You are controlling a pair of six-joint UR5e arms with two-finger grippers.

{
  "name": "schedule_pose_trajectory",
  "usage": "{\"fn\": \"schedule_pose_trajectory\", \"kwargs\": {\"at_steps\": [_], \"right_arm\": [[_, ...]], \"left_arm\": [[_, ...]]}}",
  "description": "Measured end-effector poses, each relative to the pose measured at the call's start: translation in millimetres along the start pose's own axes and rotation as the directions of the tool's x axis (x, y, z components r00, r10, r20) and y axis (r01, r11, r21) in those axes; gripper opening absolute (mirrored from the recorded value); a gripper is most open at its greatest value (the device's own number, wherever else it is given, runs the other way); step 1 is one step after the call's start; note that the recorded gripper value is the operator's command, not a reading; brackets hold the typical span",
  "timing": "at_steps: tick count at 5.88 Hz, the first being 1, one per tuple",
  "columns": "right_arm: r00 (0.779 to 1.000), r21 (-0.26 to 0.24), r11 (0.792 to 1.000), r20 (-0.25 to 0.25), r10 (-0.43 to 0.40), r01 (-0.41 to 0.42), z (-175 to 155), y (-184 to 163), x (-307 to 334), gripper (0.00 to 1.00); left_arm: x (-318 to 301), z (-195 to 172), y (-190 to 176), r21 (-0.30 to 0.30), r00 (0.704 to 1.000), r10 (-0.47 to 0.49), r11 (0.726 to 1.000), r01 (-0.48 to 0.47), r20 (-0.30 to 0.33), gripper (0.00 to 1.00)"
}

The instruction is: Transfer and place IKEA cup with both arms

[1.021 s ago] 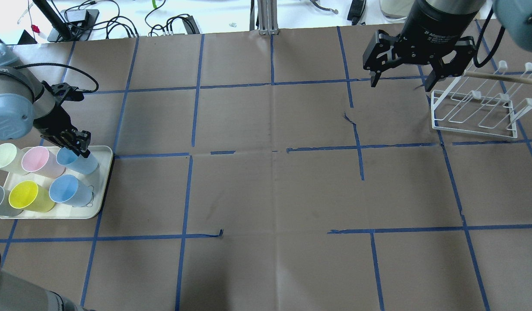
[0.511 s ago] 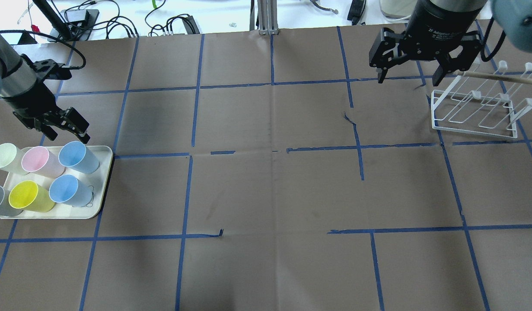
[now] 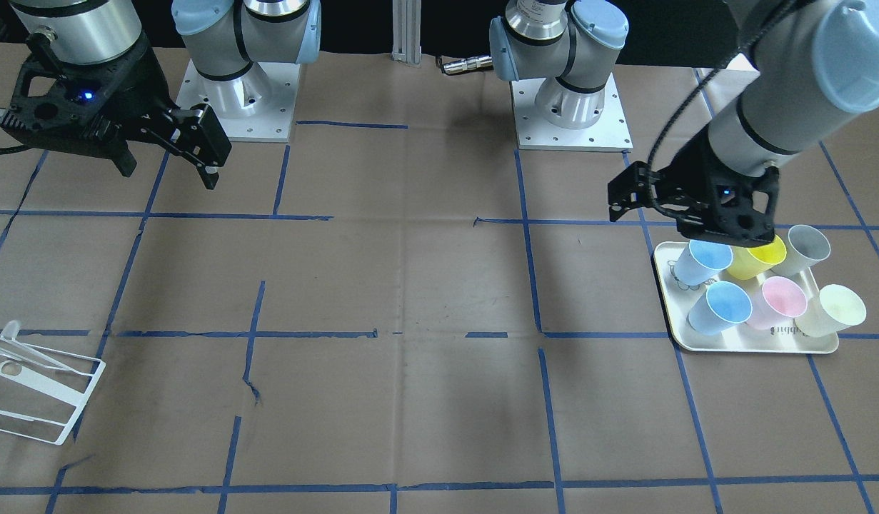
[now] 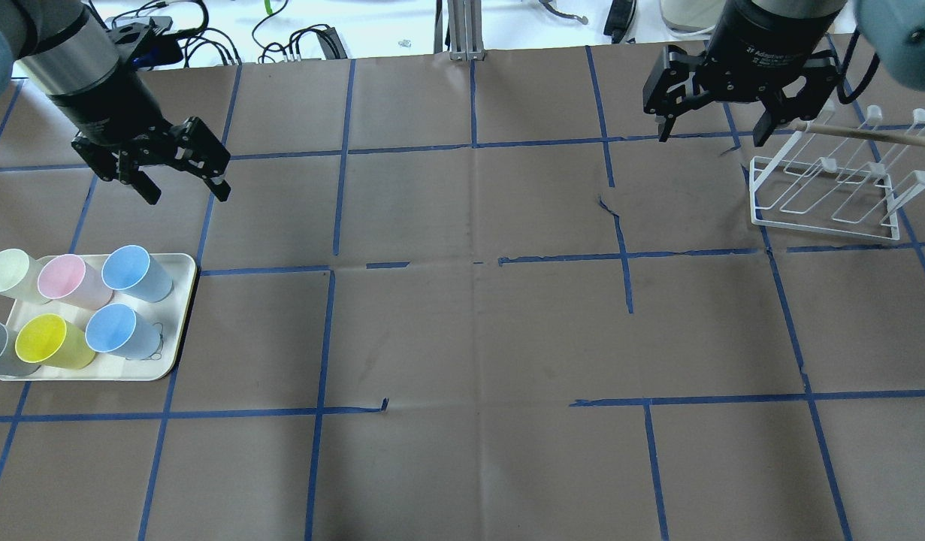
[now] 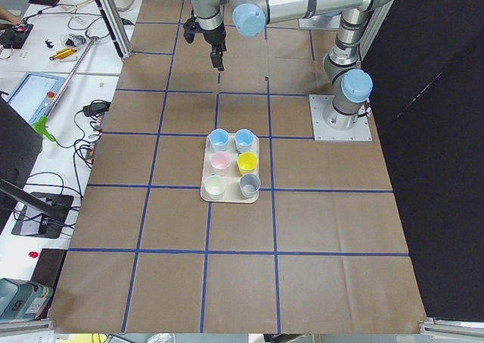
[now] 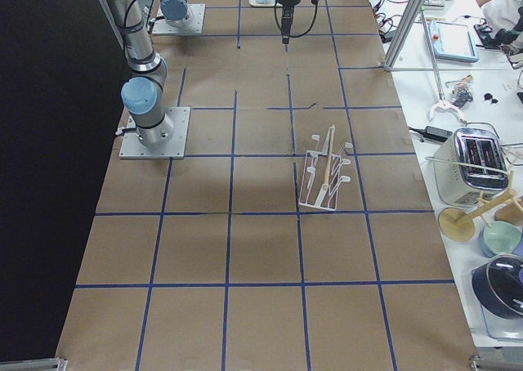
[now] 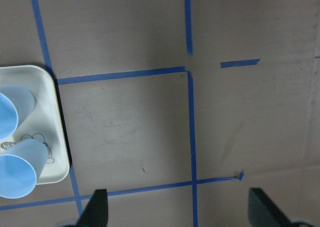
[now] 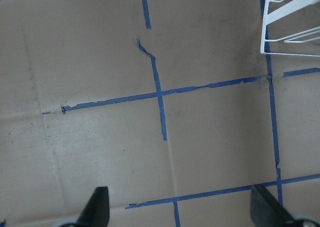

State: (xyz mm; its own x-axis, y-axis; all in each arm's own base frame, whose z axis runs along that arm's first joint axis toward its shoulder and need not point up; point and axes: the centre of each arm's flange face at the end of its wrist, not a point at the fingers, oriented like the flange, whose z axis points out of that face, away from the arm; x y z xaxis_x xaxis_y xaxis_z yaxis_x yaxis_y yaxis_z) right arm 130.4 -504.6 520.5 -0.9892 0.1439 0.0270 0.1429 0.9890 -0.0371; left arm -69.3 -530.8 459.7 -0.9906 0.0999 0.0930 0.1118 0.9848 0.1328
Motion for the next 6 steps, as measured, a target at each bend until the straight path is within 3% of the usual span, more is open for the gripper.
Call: {"fn": "schedule_pose_trajectory", "kwargs": {"at_steps": [2, 6], "right_arm": [[1.000, -0.001, 1.000, 0.000, 0.000, 0.000, 0.1, 0.1, 0.0, 1.00], [1.000, -0.003, 1.000, 0.000, -0.002, 0.002, 0.9, 0.3, 0.0, 1.00]], "left_arm": [[48.5, -24.7, 27.9, 0.057, 0.999, 0.050, 0.997, -0.051, 0.016, 0.98], [51.9, -34.6, 43.2, 0.092, 0.998, 0.049, 0.994, -0.054, 0.049, 0.97]]}}
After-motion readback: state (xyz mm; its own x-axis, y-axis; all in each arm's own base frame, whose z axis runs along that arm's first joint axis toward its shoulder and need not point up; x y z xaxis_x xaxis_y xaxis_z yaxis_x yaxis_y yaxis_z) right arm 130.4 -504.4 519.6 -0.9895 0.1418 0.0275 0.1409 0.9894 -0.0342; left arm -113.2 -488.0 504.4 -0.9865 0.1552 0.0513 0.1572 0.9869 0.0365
